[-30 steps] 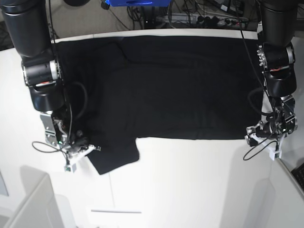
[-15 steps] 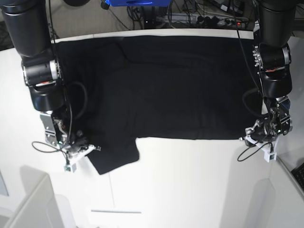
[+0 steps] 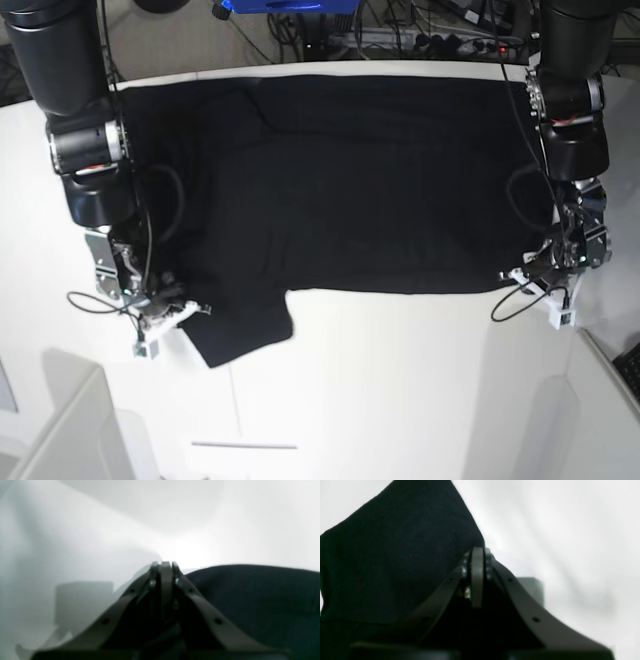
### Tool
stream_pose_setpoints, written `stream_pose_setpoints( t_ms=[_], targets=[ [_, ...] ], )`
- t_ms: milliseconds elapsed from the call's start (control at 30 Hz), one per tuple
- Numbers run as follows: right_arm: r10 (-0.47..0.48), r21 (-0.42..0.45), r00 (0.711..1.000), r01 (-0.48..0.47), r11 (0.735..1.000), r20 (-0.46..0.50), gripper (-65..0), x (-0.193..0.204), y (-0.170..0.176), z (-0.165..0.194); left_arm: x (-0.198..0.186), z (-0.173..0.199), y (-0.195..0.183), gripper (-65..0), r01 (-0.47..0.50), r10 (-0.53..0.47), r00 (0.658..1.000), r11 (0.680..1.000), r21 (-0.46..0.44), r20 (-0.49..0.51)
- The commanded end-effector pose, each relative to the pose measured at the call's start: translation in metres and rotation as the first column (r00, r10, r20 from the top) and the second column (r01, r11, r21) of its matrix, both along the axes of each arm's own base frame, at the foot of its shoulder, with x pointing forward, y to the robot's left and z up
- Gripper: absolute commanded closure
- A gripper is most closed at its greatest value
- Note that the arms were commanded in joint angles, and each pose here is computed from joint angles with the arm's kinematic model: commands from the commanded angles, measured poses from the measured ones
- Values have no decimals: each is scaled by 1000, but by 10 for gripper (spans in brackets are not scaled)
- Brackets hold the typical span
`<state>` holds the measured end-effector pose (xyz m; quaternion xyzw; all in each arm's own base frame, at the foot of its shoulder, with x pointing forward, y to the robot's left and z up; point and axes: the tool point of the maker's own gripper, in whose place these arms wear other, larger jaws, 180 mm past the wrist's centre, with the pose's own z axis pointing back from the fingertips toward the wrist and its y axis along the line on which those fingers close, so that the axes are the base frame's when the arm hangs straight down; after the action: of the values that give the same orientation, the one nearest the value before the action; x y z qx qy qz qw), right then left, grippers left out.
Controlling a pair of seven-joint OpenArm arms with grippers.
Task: Fold the T-shirt properly
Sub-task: 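Grasp both hem corners and fold the hem toward the collar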
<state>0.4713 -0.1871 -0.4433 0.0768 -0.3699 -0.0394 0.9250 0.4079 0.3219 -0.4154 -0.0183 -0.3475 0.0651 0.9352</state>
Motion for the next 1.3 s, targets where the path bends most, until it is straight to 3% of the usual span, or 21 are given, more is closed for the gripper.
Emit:
stream_pose_setpoints(
  t_ms=[0, 567, 700, 967, 1267],
  targets=[
    [-13, -23, 1000, 12, 1000, -19, 0, 1, -13, 4, 20, 29, 7, 0, 2, -4, 997, 1000, 20, 80],
    [92, -59, 986, -84, 995, 139, 0, 0, -6, 45, 8, 65, -16, 0, 104, -122, 981, 987, 120, 154],
    [32, -21, 979, -28, 999, 200, 0, 0, -21, 62, 2, 68, -21, 0, 125, -147, 975, 983, 138, 166],
    [1, 13, 986, -3, 1000, 165, 0, -13, -29, 71, -26, 74, -6, 0, 37, -54, 984, 994, 101, 167],
    [55, 10, 985, -57, 998, 161, 0, -32, -14, 74, -43, 96, -17, 0, 59, -87, 977, 988, 143, 197]
  ],
)
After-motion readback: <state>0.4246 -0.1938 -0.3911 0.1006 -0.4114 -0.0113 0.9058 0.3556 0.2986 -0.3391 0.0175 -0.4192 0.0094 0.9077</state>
